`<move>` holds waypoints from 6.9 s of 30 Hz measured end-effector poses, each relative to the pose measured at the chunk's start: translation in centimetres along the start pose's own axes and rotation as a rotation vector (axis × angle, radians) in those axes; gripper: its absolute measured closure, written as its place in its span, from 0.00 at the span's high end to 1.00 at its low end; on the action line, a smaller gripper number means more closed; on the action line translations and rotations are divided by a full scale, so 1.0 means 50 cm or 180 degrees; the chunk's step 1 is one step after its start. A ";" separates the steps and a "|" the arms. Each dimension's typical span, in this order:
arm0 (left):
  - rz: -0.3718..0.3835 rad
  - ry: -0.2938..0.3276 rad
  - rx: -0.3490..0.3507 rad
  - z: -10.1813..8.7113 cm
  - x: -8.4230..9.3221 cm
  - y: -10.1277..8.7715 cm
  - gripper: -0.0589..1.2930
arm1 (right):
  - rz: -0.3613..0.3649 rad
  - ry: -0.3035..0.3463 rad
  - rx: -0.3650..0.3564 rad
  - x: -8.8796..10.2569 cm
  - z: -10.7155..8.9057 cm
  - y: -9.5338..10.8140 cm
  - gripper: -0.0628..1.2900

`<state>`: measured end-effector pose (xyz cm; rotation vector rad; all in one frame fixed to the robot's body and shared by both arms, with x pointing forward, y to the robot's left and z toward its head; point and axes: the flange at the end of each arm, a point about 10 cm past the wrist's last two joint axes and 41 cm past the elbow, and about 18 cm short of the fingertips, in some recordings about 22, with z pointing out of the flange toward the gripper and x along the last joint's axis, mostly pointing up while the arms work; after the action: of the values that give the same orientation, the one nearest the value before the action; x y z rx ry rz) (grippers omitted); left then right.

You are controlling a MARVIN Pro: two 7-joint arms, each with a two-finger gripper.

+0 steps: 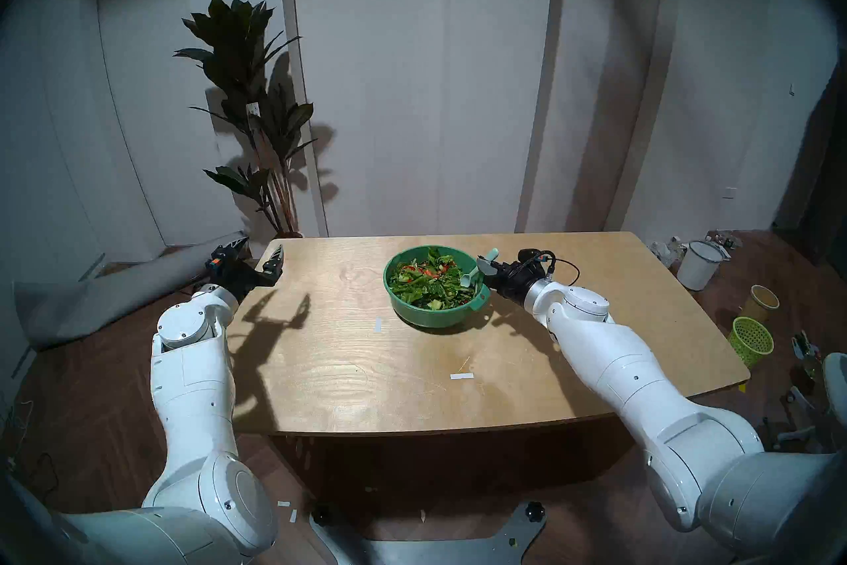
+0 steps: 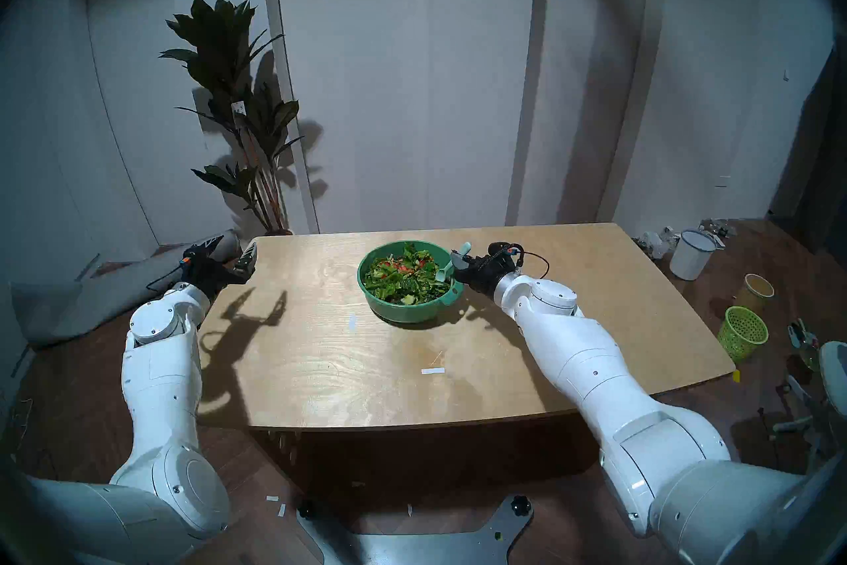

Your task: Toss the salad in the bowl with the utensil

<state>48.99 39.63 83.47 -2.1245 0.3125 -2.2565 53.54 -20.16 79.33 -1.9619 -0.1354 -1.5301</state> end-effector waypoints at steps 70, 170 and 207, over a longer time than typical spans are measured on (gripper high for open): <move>0.0004 0.0020 0.0000 0.005 0.006 0.000 0.96 | -0.0014 0.0253 -0.0555 -0.006 -0.003 0.010 0.97; 0.0003 0.0023 -0.0003 0.006 0.006 0.000 0.96 | -0.0472 0.0875 -0.0310 0.133 -0.008 -0.024 0.97; -0.0002 0.0013 -0.0009 0.006 0.002 0.000 0.96 | -0.2176 0.1907 -0.1573 0.443 -0.358 0.137 0.97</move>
<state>49.27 39.56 83.59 -2.1220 0.3153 -2.2625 48.70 -41.70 98.57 -1.7832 -0.1971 -2.7577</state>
